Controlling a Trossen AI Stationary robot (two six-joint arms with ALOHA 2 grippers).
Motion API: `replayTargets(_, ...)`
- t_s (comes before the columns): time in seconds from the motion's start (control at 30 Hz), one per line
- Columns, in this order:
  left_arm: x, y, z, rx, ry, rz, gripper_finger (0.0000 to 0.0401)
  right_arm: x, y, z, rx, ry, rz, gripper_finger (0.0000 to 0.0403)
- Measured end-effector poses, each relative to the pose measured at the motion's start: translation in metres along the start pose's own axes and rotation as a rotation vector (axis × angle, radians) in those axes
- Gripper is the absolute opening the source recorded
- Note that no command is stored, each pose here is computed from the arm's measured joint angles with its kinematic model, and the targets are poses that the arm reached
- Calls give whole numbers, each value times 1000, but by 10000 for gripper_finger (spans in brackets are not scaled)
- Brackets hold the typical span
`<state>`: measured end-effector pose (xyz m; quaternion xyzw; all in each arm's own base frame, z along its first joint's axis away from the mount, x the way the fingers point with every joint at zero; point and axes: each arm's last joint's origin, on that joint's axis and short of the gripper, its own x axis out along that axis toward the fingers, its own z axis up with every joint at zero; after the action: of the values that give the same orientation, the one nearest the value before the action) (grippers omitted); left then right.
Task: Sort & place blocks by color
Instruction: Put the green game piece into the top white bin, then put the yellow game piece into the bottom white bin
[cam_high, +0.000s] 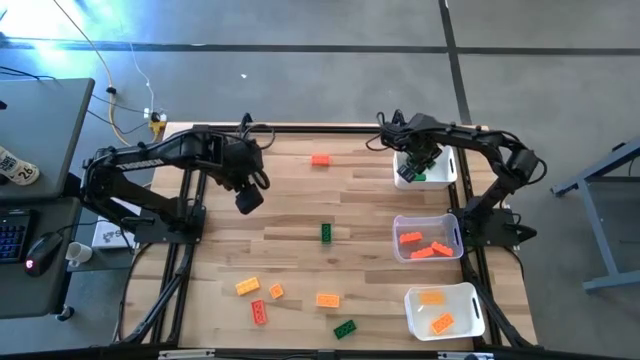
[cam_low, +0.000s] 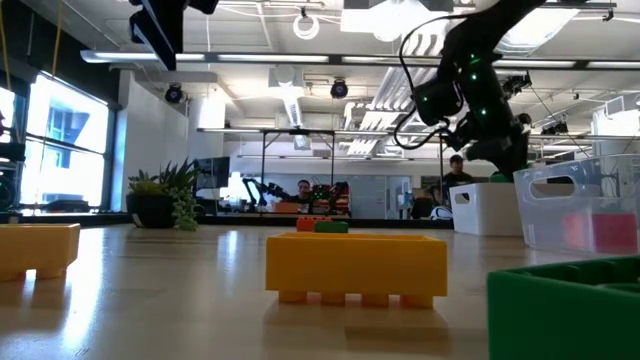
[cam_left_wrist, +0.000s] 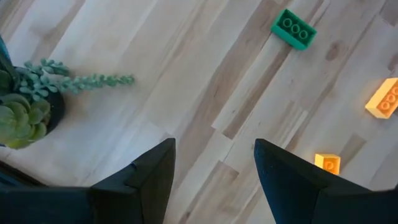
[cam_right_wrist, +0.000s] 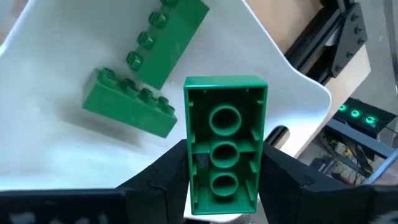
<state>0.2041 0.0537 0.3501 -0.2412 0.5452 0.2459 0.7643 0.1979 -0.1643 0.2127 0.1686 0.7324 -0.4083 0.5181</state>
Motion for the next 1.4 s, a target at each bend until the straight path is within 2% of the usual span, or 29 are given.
replayTargets(0.23, -1, -11, -5, -6, -6, 4, 230, 4, -6, 3, -8, 7, 69, 167)
replayTargets(0.4, -1, -19, -10, 7, -3, -5, 250, 4, -7, 7, -32, -28, 34, 199)
replayTargets(0.7, -3, -37, -22, 30, 8, -34, 249, -1, -9, 9, -50, -42, 44, 211)
replayTargets(1.1, -8, -71, -53, 21, -1, -51, 248, -32, -17, 20, -19, -132, 157, 211)
replayTargets(1.4, 10, -115, -82, 15, 33, 2, 247, -69, -29, 29, -23, -265, 223, 211)
